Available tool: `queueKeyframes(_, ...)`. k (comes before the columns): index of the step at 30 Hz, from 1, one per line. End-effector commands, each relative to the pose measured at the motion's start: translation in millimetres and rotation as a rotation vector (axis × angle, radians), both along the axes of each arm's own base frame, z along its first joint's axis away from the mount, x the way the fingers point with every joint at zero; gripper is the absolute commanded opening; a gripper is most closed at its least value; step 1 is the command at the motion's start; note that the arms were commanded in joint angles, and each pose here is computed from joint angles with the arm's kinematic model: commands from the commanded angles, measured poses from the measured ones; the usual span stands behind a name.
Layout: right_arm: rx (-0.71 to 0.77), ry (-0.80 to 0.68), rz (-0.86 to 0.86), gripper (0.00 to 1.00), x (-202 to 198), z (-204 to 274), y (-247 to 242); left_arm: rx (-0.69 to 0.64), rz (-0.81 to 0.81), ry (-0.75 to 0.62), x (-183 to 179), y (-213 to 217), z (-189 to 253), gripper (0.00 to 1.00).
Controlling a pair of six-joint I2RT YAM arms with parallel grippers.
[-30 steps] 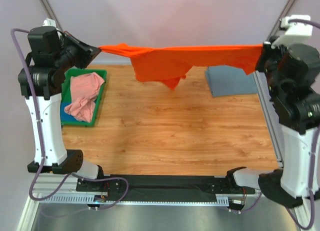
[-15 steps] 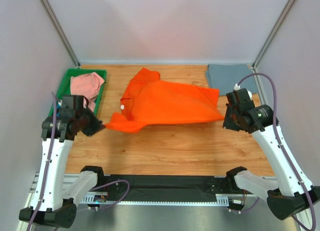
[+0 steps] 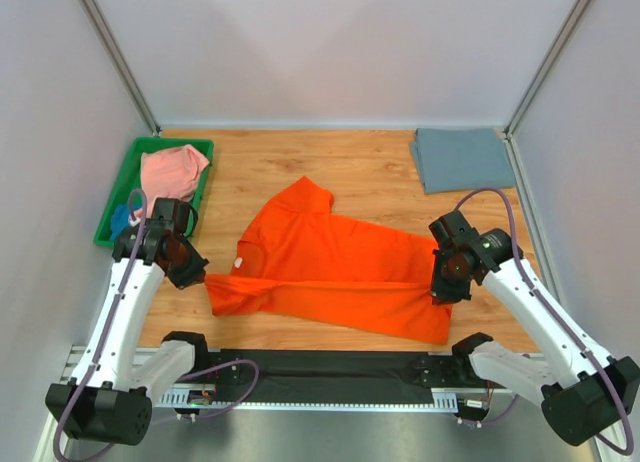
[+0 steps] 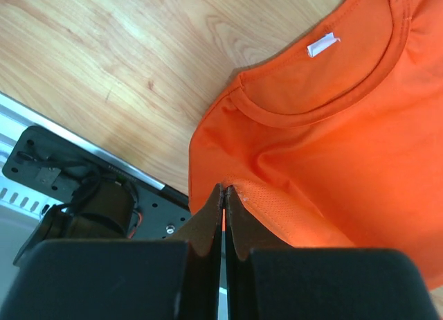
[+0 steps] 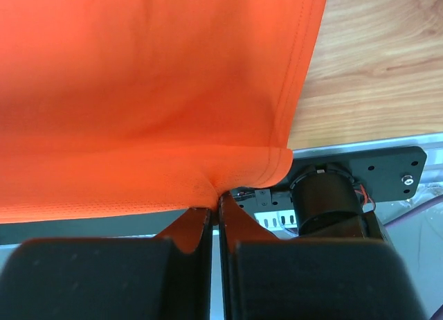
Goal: Fold and stack the t-shirts
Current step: Fold the tshirt
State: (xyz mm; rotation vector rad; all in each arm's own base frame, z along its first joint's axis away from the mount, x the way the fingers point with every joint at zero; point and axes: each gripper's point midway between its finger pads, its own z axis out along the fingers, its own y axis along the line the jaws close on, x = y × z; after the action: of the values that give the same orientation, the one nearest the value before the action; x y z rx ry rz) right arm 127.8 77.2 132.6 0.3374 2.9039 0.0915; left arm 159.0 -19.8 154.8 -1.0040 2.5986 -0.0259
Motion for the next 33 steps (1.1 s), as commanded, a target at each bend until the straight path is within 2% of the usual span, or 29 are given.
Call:
queueKeyframes(1,-0.051,0.081,-0.003,0.0,-21,-6,-12,0.043,-0.022,-0.058,21,6,10,0.0)
queueKeyframes(5,-0.08,0.043,0.031,0.0,1,-5,-10,0.02,-0.033,-0.037,39,0,12,0.0)
queueKeyframes(8,-0.183,-0.076,0.05,0.0,48,21,-18,-0.002,-0.026,-0.145,72,-6,40,0.0)
queueKeyframes(9,-0.218,-0.168,0.044,0.0,81,46,-18,-0.016,-0.01,-0.217,90,-8,54,0.0)
queueKeyframes(10,-0.226,-0.232,0.05,0.0,101,61,-15,-0.032,0.005,-0.316,108,-10,85,0.0)
queueKeyframes(12,-0.289,-0.411,0.071,0.0,150,103,-16,-0.054,0.032,-0.412,144,-12,117,0.0)
queueKeyframes(13,-0.296,-0.518,0.07,0.0,182,140,-9,-0.079,0.056,-0.539,163,-13,166,0.0)
queueKeyframes(15,-0.41,-0.682,0.117,0.0,221,192,-17,-0.108,0.066,-0.616,198,-15,199,0.0)
queueKeyframes(16,-0.427,-0.791,0.114,0.0,247,229,-16,-0.132,0.048,-0.756,210,-17,253,0.0)
queueKeyframes(17,-0.454,-0.838,0.121,0.0,257,248,-19,-0.152,0.028,-0.788,237,-21,263,0.0)
queueKeyframes(18,-0.528,-0.868,0.161,0.0,266,267,-27,-0.191,0.006,-0.821,248,-26,278,0.0)
queueKeyframes(19,-0.557,-0.899,0.154,0.0,280,283,-30,-0.224,-0.018,-0.952,247,-28,332,0.0)
queueKeyframes(20,-0.548,-1.021,0.126,0.0,281,332,-33,-0.275,-0.04,-0.943,263,-35,333,0.0)
queueKeyframes(21,-0.607,-1.056,0.173,0.0,284,352,-37,-0.294,-0.062,-1.065,254,-35,378,0.0)
queueKeyframes(22,-0.617,-1.159,0.147,0.0,283,384,-39,-0.323,-0.077,-1.098,258,-39,389,0.0)
queueKeyframes(23,-0.621,-1.207,0.173,0.0,281,398,-36,-0.337,-0.084,-1.177,254,-35,411,0.0)
queueKeyframes(25,-0.619,-1.334,0.22,0.0,267,432,-33,-0.356,-0.086,-1.219,243,-36,423,0.0)
queueKeyframes(27,-0.584,-1.396,0.267,0.0,254,442,-26,-0.358,-0.069,-1.193,239,-35,414,0.0)
queueKeyframes(29,-0.559,-1.395,0.282,0.0,248,439,-21,-0.31,-0.049,-1.128,230,-29,396,0.0)
queueKeyframes(32,-0.541,-1.285,0.334,0.0,243,402,-15,-0.2,-0.036,-1.1,211,-14,384,0.0)
queueKeyframes(33,-0.536,-1.208,0.362,0.0,243,373,-14,-0.161,-0.034,-1.057,212,-10,367,0.0)
